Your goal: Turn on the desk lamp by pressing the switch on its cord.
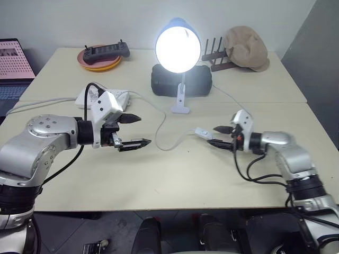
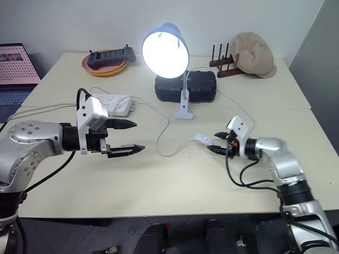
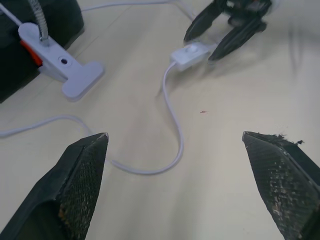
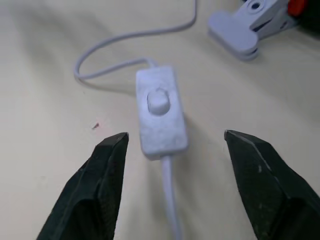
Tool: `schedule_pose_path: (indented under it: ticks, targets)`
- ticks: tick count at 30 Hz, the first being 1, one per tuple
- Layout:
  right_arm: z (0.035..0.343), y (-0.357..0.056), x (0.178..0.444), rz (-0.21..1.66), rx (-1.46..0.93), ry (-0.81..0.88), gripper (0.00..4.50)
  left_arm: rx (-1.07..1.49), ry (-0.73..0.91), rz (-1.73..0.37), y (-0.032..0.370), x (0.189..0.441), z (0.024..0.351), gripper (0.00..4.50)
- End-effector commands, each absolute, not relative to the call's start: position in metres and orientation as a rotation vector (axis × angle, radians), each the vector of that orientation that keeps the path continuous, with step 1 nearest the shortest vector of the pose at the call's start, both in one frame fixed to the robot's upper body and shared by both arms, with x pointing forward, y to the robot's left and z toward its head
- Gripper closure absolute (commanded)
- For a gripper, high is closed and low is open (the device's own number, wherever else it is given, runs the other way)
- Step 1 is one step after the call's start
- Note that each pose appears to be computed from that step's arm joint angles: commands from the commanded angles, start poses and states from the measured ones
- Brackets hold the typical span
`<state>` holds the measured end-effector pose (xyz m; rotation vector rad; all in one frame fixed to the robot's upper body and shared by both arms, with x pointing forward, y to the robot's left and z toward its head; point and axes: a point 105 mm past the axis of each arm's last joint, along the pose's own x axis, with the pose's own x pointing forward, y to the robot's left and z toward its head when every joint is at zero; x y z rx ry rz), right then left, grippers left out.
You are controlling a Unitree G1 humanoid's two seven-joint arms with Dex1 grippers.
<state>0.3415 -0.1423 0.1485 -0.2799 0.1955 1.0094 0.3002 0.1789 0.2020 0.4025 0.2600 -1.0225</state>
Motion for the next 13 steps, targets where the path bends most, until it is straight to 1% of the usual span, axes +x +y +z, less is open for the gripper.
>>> schedule_pose_path:
  ticks: [1, 2, 3, 5, 9, 13]
  targets:
    - [0.185, -0.154, 0.325, 1.015, -0.276, 0.134, 0.25, 0.391, 0.223, -0.971, 0.191, 0.305, 0.214, 0.00]
    - [0.189, -0.159, 0.321, 1.011, -0.280, 0.139, 0.06, 0.381, 0.220, -0.963, 0.193, 0.305, 0.217, 0.00]
    - [0.192, -0.163, 0.317, 1.004, -0.284, 0.155, 0.01, 0.377, 0.215, -0.958, 0.195, 0.305, 0.219, 0.00]
    - [0.193, -0.172, 0.306, 1.011, -0.299, 0.210, 0.01, 0.402, 0.189, -0.932, 0.201, 0.308, 0.224, 0.00]
    - [0.196, -0.185, 0.287, 0.994, -0.297, 0.272, 0.01, 0.414, 0.198, -0.920, 0.209, 0.306, 0.228, 0.00]
    - [0.193, -0.181, 0.281, 0.988, -0.287, 0.274, 0.01, 0.423, 0.215, -0.932, 0.211, 0.305, 0.225, 0.00]
